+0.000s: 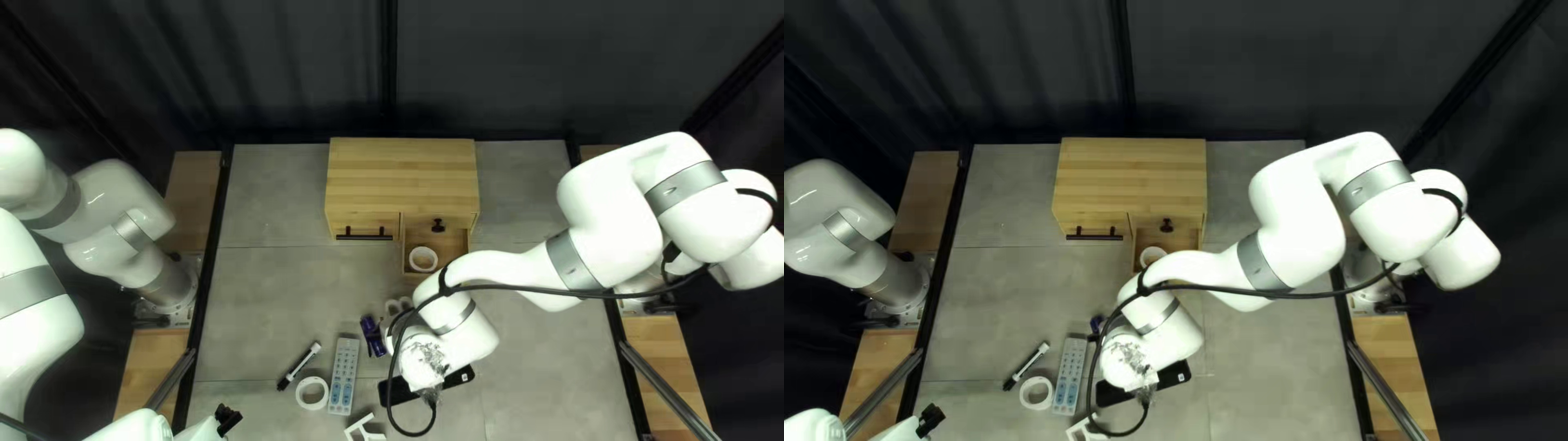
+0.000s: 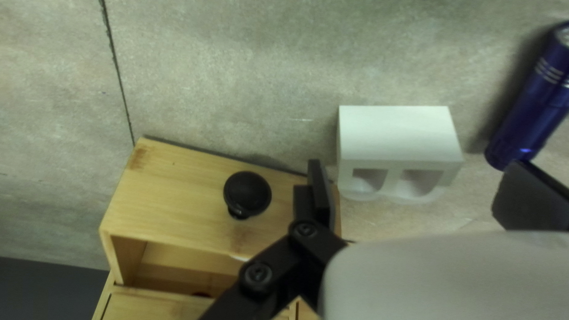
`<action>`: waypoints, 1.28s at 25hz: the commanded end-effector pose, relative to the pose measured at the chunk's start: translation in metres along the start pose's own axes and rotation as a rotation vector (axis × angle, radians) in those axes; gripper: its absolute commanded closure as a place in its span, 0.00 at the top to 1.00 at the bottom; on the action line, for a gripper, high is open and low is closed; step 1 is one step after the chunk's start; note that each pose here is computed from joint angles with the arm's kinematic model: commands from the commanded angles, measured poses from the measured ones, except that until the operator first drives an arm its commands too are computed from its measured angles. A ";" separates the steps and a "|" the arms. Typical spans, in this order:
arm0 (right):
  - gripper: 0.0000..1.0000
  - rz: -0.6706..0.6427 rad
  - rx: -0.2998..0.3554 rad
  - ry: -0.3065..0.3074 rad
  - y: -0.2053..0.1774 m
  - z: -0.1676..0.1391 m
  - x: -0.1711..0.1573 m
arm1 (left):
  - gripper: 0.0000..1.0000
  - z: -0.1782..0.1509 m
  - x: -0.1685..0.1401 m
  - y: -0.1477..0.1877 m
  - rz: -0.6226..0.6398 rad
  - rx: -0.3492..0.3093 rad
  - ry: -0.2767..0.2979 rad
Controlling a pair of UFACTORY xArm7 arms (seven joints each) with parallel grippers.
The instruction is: Open drawers and place objects into drawer and close
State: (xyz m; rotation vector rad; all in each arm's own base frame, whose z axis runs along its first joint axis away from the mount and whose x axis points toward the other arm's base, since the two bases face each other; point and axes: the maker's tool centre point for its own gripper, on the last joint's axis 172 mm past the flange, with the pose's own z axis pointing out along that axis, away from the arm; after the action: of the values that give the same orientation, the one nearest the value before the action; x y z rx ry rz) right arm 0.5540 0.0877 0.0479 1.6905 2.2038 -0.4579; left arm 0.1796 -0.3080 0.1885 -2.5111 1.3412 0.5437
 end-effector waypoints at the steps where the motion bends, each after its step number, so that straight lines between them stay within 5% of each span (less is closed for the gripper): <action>1: 1.00 0.004 -0.006 0.001 0.001 0.006 -0.003 | 1.00 0.000 0.000 0.000 0.000 0.000 0.000; 9: 1.00 0.000 -0.011 0.001 0.005 0.014 -0.004 | 1.00 0.000 0.000 0.000 0.000 0.000 0.000; 12: 0.88 -0.001 -0.011 0.003 0.006 0.015 -0.004 | 1.00 0.000 0.000 0.000 0.000 0.000 0.000; 15: 0.11 -0.003 -0.010 0.004 0.007 0.015 -0.003 | 1.00 0.000 0.000 0.000 0.000 0.000 0.000; 24: 0.07 0.007 -0.018 -0.011 0.002 -0.012 -0.016 | 1.00 0.000 0.000 0.000 0.000 0.000 0.000; 32: 0.07 0.052 0.014 -0.107 -0.020 -0.095 -0.063 | 1.00 0.000 0.000 0.000 0.000 0.000 0.000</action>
State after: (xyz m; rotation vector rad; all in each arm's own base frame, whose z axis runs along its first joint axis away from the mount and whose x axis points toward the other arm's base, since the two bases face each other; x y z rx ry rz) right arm 0.5513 0.0758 0.1268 1.6872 2.1293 -0.4984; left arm 0.1796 -0.3080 0.1885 -2.5111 1.3412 0.5437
